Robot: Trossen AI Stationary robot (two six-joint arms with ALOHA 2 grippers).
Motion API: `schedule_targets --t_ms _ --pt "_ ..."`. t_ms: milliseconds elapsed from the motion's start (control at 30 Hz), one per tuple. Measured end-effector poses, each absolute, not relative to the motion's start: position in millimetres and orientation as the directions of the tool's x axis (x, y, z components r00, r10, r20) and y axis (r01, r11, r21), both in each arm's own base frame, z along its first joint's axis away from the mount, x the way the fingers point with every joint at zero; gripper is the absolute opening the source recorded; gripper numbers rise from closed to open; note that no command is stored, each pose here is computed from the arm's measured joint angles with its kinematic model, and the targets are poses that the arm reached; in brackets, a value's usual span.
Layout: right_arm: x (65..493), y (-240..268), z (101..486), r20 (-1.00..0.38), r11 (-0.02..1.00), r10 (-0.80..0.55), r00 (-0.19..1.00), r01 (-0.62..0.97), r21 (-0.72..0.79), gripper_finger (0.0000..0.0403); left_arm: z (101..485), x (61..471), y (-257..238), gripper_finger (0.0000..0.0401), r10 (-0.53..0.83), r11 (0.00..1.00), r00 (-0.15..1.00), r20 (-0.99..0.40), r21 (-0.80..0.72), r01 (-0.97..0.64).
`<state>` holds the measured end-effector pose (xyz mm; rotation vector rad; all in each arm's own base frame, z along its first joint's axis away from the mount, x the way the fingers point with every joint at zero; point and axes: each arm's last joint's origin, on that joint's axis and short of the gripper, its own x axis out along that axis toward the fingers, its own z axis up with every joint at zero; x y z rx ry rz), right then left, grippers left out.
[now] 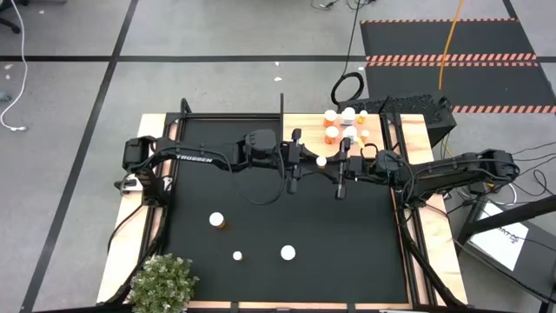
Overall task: Pick and place medicine bottles onto shelf by color
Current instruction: Put the small orange pill bottle on the shelf
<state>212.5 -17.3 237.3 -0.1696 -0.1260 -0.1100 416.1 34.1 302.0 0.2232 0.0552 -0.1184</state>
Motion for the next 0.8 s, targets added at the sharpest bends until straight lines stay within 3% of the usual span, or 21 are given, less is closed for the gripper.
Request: schedule_targets --t_ms 800 --pt "212.7 -17.4 237.1 0.133 0.979 -0.101 0.986 0.123 -0.163 0.0096 303.2 416.3 33.2 0.0147 -0.101 0.967 0.993 -0.056 0.229 0.111"
